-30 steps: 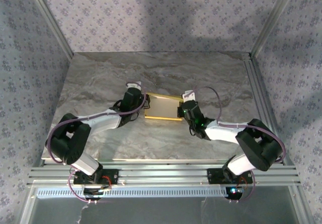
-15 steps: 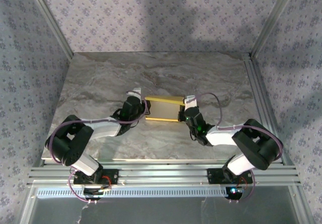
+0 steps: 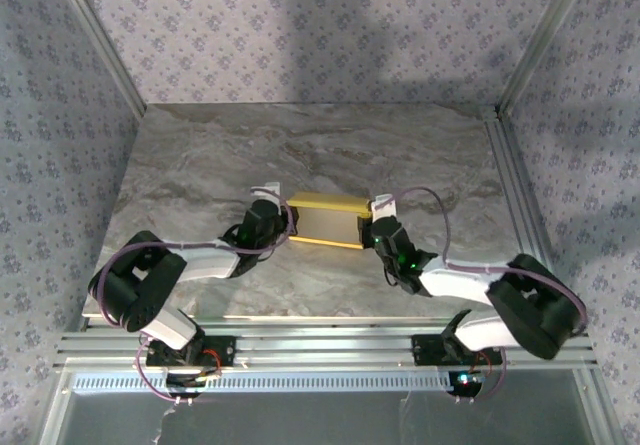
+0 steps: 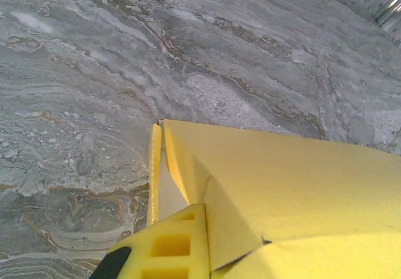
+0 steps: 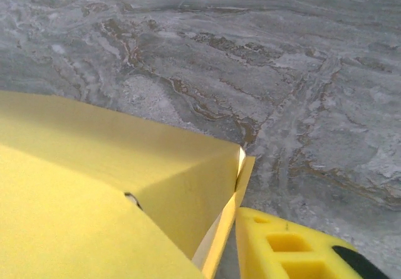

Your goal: Fold the paper box

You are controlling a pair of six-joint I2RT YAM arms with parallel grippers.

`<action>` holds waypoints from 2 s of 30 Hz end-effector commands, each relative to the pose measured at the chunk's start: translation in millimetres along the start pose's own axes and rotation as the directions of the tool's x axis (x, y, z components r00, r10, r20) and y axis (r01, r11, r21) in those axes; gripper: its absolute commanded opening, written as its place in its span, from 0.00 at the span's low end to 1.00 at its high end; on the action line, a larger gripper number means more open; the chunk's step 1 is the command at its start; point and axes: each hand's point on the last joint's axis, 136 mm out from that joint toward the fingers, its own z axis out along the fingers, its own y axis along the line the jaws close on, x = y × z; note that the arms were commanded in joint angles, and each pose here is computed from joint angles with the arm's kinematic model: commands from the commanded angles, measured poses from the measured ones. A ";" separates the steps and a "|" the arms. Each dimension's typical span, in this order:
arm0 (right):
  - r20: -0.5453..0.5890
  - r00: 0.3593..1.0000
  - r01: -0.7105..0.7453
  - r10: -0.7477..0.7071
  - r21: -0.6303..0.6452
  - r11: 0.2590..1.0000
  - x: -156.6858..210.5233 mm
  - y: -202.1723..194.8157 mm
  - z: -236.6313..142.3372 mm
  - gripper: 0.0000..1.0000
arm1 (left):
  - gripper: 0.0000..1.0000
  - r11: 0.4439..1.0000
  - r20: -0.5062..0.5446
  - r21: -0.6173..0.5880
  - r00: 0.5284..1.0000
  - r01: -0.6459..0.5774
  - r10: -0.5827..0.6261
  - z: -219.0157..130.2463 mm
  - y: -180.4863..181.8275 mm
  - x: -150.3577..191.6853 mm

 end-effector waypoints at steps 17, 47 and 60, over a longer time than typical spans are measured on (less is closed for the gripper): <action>0.011 0.951 -0.305 0.310 -0.152 0.940 -78.3 1.7 -87.9 0.60 | 0.00 0.971 -0.107 -0.145 0.979 -0.190 0.175 -5.2 20.6 46.9; -0.583 0.554 -0.651 0.594 0.141 0.746 -31.4 -4.3 25.1 0.41 | 0.00 0.961 -0.077 -0.180 0.977 -0.208 0.197 -4.2 18.8 44.4; -0.609 0.537 -0.632 0.584 0.168 0.756 -4.6 0.0 24.8 0.27 | 0.00 0.955 -0.064 -0.215 0.978 -0.205 0.196 -5.2 17.7 44.1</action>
